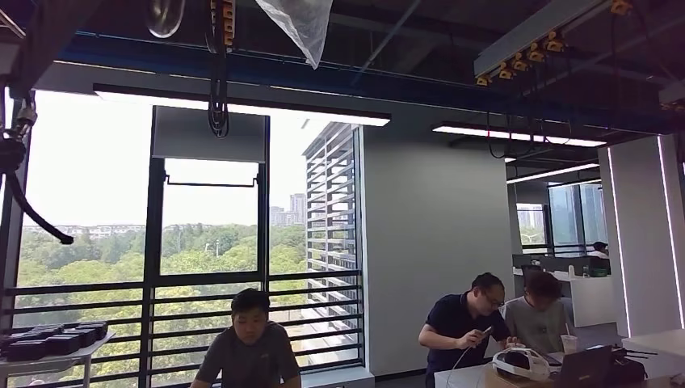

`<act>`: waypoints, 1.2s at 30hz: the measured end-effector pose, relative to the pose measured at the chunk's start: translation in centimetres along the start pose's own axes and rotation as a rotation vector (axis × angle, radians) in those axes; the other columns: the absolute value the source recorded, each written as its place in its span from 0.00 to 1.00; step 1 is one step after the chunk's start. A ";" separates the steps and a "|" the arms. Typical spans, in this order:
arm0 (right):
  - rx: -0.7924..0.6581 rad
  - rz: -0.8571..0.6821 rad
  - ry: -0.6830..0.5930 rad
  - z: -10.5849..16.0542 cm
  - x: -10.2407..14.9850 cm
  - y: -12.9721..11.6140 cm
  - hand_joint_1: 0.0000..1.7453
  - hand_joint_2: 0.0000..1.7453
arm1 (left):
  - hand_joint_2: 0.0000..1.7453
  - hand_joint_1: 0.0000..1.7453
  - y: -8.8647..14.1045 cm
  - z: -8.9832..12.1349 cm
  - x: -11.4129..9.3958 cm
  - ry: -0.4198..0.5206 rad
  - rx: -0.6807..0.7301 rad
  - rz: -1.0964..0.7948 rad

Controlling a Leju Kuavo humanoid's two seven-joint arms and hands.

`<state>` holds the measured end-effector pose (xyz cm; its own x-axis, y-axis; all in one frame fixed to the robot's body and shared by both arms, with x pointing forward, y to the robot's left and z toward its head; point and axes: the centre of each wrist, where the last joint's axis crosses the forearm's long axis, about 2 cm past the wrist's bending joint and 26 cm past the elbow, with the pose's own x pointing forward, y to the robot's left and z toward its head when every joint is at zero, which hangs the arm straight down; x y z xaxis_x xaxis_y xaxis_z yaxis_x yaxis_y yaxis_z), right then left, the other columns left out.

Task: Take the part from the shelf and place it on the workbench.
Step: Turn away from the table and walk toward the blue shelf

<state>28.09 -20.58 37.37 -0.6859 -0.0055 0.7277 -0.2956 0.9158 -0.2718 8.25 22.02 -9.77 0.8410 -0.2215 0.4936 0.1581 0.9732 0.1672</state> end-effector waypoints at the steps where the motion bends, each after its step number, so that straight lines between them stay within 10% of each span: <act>1: 0.001 0.000 0.001 0.0 0.0 0.0 0.00 0.00 | 0.00 0.00 0.0 0.0 0.0 0.000 0.000 0.000; 36: 0.026 -0.044 0.027 0.8 -0.5 0.1 0.00 0.00 | 0.00 0.00 -0.5 0.2 -0.2 -0.004 0.008 0.022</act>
<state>27.89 -20.79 36.49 -0.6538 -0.0343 0.7559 -0.3427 0.9040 -0.2555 7.89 21.59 -9.77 0.8422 -0.2003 0.5006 0.1355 0.9773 0.1631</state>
